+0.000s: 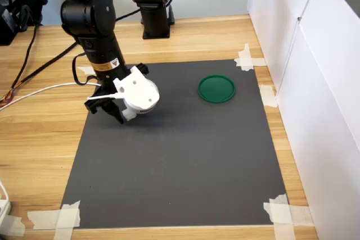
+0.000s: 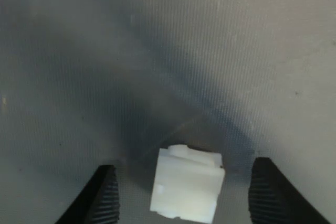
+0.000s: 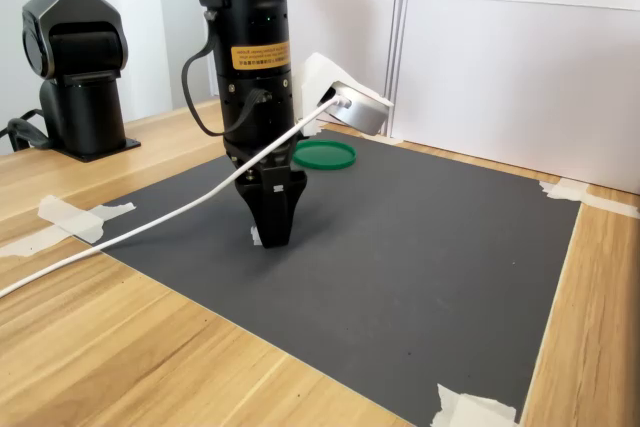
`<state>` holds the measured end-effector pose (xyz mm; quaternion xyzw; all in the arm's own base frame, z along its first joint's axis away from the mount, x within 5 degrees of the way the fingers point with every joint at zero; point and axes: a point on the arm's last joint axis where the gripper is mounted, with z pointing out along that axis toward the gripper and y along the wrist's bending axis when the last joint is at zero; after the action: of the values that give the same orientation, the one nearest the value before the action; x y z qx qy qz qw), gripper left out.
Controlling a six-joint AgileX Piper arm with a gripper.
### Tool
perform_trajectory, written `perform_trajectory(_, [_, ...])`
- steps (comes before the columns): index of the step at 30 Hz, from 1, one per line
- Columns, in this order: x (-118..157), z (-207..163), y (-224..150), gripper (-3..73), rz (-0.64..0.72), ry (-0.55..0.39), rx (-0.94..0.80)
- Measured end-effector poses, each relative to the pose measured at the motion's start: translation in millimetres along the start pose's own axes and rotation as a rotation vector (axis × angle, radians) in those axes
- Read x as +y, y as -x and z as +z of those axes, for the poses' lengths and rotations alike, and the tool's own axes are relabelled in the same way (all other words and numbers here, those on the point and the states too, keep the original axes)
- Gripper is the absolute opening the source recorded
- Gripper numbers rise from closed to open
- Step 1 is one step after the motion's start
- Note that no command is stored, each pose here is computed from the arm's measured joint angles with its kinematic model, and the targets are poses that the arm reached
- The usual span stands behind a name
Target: Grasp a white terminal and put it in the green lid.
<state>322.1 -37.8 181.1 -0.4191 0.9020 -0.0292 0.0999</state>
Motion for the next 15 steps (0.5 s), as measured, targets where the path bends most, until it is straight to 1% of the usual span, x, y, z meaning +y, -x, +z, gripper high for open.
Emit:
perform_trajectory(4, [-0.4, 4.4, -0.6, 60.1, -0.005, 0.007, 0.011])
perform_trajectory(8, [-0.7, 5.7, -0.8, 51.5, -0.007, 0.007, 0.014])
perform_trajectory(11, [-0.8, 6.3, -0.8, 40.3, -0.003, 0.008, 0.015])
perform_trajectory(12, [-0.8, 6.3, -0.8, 35.6, 0.002, 0.008, 0.015])
perform_trajectory(13, [-0.9, 6.3, -0.8, 28.9, 0.004, 0.007, 0.014])
perform_trajectory(14, [-0.9, 6.3, -0.8, 26.9, 0.004, 0.006, 0.015])
perform_trajectory(15, [-1.0, 6.3, -0.9, 26.9, 0.003, 0.006, 0.015])
